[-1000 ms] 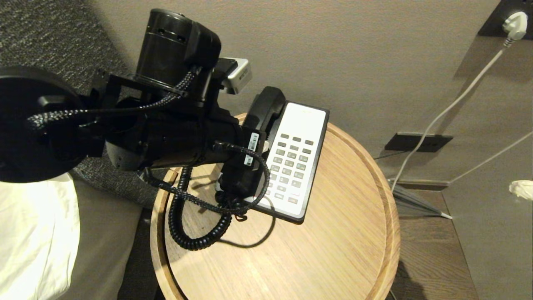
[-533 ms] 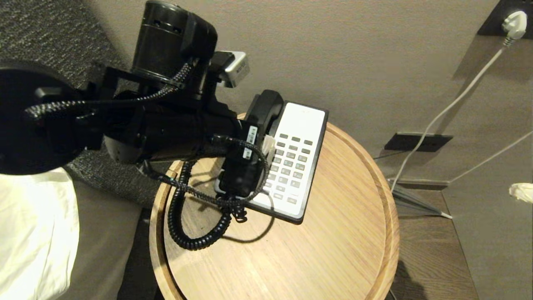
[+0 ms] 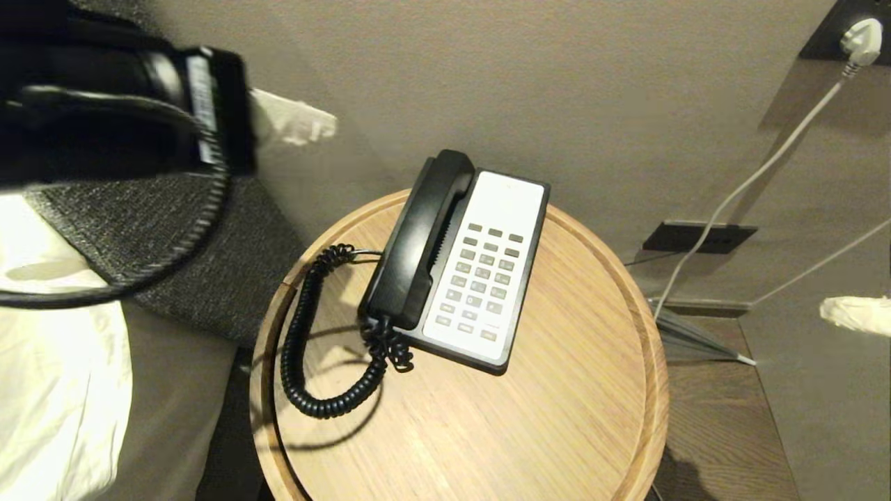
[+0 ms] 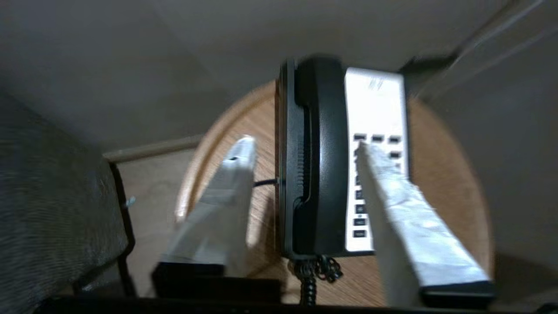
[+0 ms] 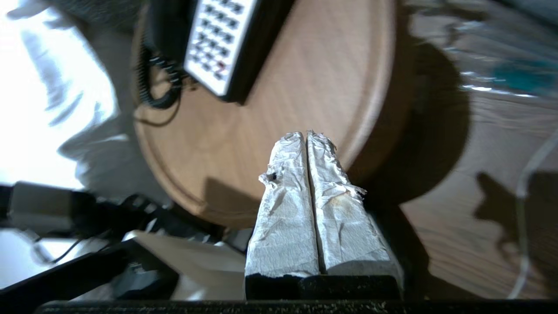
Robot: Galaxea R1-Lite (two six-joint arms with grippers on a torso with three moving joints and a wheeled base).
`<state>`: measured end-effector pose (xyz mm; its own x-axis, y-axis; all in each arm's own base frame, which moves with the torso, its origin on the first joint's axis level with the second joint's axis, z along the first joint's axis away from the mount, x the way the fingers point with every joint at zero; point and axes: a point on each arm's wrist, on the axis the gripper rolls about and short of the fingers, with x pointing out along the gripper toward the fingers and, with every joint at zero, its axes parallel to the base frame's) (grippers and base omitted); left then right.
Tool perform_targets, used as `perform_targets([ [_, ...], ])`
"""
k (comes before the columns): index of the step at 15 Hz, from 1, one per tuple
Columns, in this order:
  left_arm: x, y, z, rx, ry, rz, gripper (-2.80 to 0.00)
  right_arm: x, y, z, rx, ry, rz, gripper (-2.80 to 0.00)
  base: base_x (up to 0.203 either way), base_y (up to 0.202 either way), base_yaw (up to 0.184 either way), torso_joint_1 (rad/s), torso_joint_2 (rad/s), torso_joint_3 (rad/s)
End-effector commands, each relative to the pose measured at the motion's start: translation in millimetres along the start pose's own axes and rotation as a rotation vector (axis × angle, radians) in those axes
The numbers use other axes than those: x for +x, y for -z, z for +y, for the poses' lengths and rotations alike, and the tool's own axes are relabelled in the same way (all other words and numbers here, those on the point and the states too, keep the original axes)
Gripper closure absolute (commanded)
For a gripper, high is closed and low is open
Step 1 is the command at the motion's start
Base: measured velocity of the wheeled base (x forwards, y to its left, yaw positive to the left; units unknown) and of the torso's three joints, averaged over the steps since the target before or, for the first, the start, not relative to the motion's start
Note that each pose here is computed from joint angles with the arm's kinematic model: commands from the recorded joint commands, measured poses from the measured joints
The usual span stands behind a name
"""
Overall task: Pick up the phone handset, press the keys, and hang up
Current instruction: End the call using the dial pad
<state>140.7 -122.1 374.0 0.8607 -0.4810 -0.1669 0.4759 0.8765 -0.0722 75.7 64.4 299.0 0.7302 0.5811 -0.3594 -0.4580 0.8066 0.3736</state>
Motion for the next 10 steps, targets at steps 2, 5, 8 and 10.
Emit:
perform_targets([
  [2,-107.3,-12.4,23.9,-0.069,0.022,-0.234,0.0,40.5,-19.5,21.1,-0.013,-0.075,0.099,0.0,0.0,0.0,0.0,0.0,0.0,0.0],
  [5,-164.0,-3.0,38.3,-0.097,0.032,-0.338,0.0,83.6,-34.4,46.5,-0.036,-0.123,0.162,0.0,0.0,0.0,0.0,0.0,0.0,0.0],
  [8,-196.6,11.6,47.6,-0.106,0.036,-0.374,0.0,126.6,-22.4,74.9,-0.088,-0.156,0.267,0.0,0.0,0.0,0.0,0.0,0.0,0.0],
  [10,-205.9,16.1,50.0,-0.11,0.029,-0.395,0.0,142.2,-10.1,86.6,-0.115,-0.168,0.324,0.0,0.0,0.0,0.0,0.0,0.0,0.0],
])
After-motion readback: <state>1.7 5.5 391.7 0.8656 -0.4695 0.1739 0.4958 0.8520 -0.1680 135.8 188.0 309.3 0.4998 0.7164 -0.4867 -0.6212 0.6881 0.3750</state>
